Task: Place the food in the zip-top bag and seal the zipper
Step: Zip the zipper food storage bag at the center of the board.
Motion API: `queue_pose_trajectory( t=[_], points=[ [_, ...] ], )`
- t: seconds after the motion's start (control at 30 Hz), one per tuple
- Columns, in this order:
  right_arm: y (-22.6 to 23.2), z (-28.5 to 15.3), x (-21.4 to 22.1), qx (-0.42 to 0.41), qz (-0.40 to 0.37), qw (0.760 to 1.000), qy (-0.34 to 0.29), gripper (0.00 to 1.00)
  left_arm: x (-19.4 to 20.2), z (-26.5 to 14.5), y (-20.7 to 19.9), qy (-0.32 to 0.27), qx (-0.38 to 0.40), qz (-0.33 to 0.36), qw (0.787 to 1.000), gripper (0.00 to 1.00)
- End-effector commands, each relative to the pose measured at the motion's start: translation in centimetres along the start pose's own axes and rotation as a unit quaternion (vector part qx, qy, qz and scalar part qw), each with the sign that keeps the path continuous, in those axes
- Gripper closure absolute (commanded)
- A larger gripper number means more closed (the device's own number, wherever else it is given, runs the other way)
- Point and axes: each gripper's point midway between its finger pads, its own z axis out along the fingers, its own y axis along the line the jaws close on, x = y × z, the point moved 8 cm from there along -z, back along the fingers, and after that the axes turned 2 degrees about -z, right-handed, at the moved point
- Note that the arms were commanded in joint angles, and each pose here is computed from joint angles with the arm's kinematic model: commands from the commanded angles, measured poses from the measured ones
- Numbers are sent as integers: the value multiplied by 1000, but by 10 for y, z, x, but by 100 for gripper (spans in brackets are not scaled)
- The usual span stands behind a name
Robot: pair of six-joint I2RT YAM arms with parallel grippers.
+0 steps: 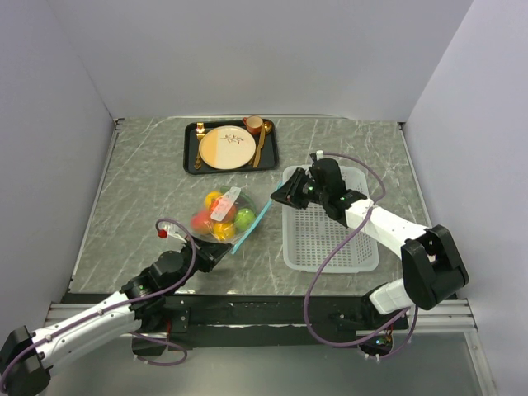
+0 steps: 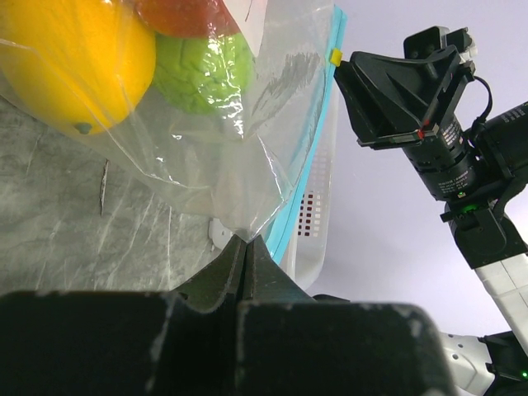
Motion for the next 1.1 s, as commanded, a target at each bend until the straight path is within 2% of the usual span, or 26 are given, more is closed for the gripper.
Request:
queue_pose_trajectory(
  t=[0.0,0.53,1.07],
  points=[
    [15,-5,-7,-21,-16,1000,-15,70,-1,2,17,-10,-12,3,1000,99],
    [10,-1,-9,-5,-18,1000,-18,68,-1,2,25,-11,-19,2,1000,99],
    [9,7,-7,-9,-16,1000,-8,71,0,3,25,-9,-20,3,1000,99]
  ],
)
